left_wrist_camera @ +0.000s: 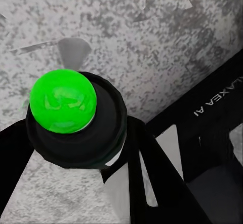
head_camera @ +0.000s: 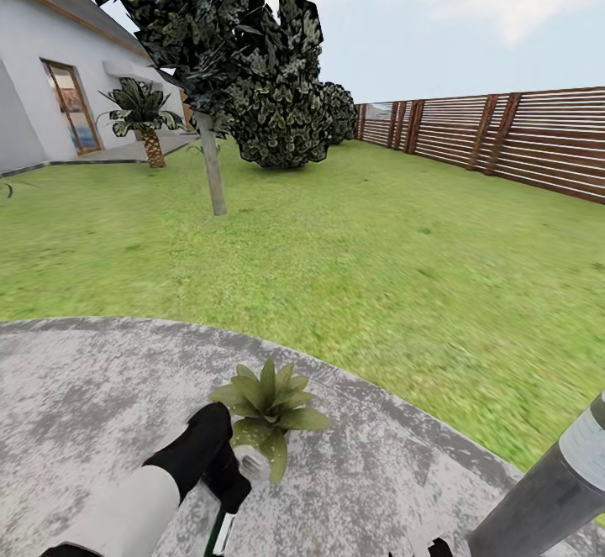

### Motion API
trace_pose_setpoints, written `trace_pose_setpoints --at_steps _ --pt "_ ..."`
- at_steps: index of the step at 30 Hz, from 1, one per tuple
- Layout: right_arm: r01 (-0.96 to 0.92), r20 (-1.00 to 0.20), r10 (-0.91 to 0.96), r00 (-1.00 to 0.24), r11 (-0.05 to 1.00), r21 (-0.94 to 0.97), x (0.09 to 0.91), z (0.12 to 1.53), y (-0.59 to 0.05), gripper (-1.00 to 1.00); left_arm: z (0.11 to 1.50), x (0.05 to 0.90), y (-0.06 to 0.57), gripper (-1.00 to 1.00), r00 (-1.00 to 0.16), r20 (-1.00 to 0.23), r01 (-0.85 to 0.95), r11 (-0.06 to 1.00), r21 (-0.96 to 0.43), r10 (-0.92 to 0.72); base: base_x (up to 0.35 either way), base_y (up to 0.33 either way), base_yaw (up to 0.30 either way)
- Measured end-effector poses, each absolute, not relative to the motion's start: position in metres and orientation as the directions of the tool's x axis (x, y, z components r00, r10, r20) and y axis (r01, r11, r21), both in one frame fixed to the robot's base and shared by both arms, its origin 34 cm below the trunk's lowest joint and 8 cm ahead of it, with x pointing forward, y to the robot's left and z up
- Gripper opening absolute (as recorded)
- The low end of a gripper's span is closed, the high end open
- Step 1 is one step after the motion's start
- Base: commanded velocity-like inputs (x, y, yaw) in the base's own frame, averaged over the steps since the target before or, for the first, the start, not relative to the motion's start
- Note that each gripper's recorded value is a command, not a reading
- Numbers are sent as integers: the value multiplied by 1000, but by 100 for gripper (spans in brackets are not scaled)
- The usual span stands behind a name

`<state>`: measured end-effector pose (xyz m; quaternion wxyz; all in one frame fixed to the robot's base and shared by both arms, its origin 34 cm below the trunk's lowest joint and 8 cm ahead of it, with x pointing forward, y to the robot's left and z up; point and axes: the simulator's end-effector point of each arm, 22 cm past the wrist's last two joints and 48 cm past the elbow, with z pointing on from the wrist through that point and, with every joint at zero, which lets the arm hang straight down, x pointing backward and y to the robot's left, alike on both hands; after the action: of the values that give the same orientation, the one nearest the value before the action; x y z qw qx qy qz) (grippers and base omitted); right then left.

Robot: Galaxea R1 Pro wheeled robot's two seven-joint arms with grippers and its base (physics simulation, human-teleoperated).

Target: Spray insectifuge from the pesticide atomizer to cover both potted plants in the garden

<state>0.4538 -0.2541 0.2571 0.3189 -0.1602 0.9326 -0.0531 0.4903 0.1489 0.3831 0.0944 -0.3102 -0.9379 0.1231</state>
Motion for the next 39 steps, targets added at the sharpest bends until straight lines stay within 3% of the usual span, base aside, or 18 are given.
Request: trace_pose_setpoints --at_steps 4,11,21,29,39 --pt "-264 -578 -332 -746 943 -201 454 257 -254 100 382 490 149 -100 -783 102 568 772 -286 613 0 0 0" --pt "-264 -578 -332 -746 943 -201 454 257 -254 100 374 487 217 -100 -815 163 517 824 -230 557 0 0 0" --pt "-264 -577 -331 -746 943 -201 453 257 -254 100 380 488 157 -100 -790 112 557 781 -283 603 0 0 0" --pt "-263 -577 -332 -746 943 -202 454 257 -254 100 358 472 205 -100 -799 168 546 813 -204 578 0 0 0" --pt "-263 -577 -332 -746 943 -202 454 257 -255 100 362 483 166 -100 -767 85 607 762 -223 636 0 0 0"
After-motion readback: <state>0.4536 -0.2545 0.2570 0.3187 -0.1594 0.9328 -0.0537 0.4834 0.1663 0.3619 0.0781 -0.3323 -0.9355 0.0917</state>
